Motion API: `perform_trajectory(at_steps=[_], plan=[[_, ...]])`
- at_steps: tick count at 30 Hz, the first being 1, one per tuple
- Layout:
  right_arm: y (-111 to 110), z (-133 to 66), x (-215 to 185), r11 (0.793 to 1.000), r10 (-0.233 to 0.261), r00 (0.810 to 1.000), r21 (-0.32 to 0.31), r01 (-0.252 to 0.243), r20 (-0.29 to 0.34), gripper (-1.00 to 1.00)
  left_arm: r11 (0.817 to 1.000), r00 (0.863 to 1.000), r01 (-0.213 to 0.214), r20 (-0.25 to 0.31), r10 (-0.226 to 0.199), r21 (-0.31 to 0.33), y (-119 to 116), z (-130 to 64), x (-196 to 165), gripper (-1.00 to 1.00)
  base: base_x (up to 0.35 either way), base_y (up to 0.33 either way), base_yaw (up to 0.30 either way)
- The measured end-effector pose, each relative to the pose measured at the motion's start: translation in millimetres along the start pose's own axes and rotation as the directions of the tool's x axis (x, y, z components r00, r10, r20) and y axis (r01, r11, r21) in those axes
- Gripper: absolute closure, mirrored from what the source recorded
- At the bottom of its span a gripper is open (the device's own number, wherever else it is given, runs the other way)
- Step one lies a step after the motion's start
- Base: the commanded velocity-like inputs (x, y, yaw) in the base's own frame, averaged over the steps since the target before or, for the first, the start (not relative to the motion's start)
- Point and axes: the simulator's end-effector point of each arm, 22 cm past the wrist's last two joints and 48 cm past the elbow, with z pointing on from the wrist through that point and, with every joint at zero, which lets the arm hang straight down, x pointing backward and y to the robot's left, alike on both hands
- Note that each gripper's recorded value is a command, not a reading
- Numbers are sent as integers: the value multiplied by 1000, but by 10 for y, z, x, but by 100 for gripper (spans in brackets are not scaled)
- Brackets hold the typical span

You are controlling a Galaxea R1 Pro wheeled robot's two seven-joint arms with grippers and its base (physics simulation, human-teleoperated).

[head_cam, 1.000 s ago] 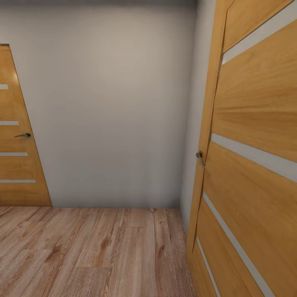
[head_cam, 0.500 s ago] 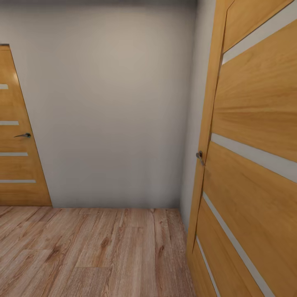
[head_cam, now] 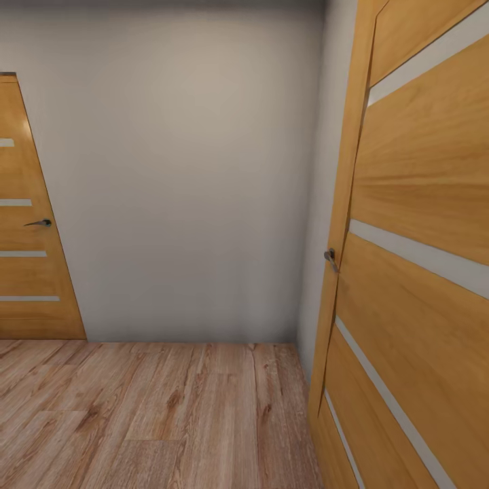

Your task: Move the two storage containers from the living room to the garage. In the garage, place one container on the floor and stack the other container on top of it (either order is fine).

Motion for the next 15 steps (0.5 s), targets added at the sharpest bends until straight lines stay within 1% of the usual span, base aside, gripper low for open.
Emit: perform_trajectory(at_steps=[3, 8, 15], plan=[[0, 0, 0, 1000, 0, 1000, 0, 0, 0, -100, 1000, 1000, 0, 0, 0, 0, 0, 0, 0, -100, 0, 37, 0], [1, 0, 0, 1000, 0, 1000, 0, 0, 0, -100, 1000, 1000, 0, 0, 0, 0, 0, 0, 0, -100, 0, 108, 0], [42, -4, -15, 1000, 2, 1000, -5, -2, 1, -100, 1000, 1000, 0, 0, 0, 0, 0, 0, 0, -100, 0, 18, 1]])
